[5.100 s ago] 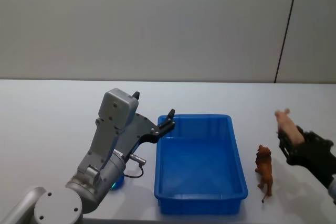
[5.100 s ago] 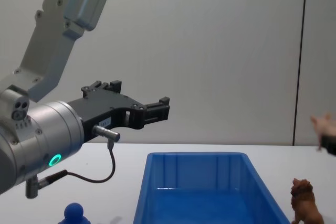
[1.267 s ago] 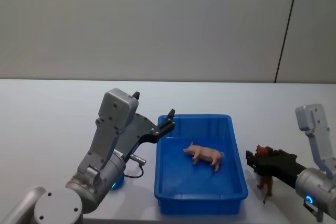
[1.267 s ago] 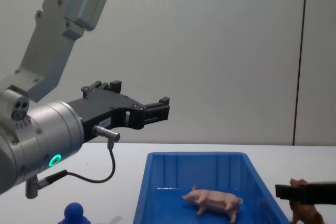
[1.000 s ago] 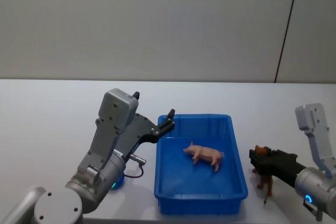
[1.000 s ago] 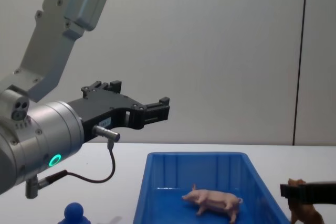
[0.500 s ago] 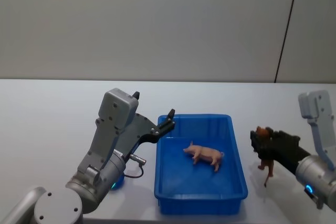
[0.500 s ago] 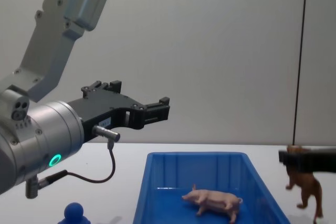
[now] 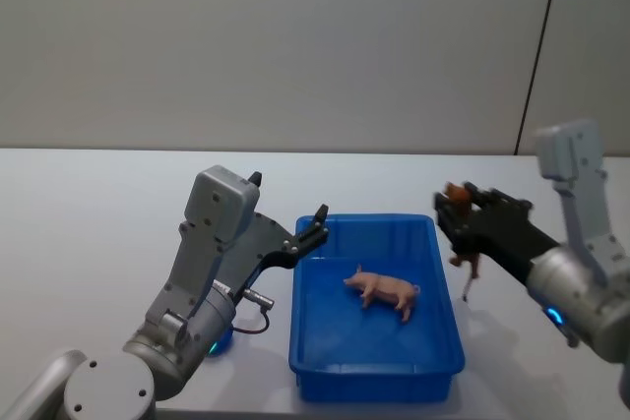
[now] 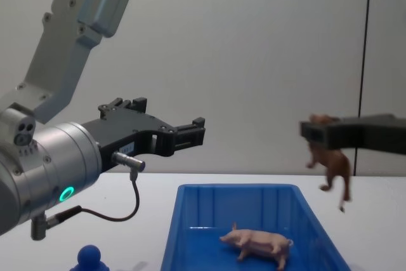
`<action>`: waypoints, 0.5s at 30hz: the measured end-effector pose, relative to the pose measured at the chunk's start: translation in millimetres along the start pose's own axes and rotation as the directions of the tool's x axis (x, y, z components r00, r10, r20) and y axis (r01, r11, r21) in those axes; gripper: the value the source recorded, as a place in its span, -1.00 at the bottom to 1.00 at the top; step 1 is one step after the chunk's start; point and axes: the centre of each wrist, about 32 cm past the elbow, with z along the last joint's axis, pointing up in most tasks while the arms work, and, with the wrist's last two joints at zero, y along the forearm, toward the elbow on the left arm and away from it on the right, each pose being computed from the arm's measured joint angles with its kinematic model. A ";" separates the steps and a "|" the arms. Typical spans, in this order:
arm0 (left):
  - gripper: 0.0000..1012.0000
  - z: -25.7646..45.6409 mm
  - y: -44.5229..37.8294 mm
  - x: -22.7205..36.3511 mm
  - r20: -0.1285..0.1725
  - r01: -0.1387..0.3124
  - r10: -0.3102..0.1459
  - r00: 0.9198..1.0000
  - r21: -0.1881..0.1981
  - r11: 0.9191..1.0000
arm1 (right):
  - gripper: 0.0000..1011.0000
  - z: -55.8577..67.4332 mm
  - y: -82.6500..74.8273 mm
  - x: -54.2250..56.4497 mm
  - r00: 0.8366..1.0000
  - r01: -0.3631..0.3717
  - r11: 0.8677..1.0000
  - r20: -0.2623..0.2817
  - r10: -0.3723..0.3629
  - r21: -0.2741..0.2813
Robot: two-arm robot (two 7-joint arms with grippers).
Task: Pick up the two dolls from the table and place them into the box.
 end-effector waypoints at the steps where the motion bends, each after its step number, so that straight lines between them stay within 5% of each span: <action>1: 0.98 0.0 0.0 0.0 0.000 0.000 0.000 1.000 0.000 1.000 | -0.23 1.0 1.1 -0.9 1.000 -0.007 1.000 0.003 0.007 0.002; 10: 0.98 0.0 0.0 0.0 0.000 0.000 0.000 1.000 0.000 1.000 | -0.22 7.1 22.0 -14.5 0.996 -0.088 0.996 0.034 0.088 -0.001; 15: 0.98 0.0 0.0 0.0 0.000 0.000 0.000 1.000 0.000 1.000 | 0.03 4.8 31.0 -19.6 0.992 -0.116 0.993 0.050 0.117 -0.020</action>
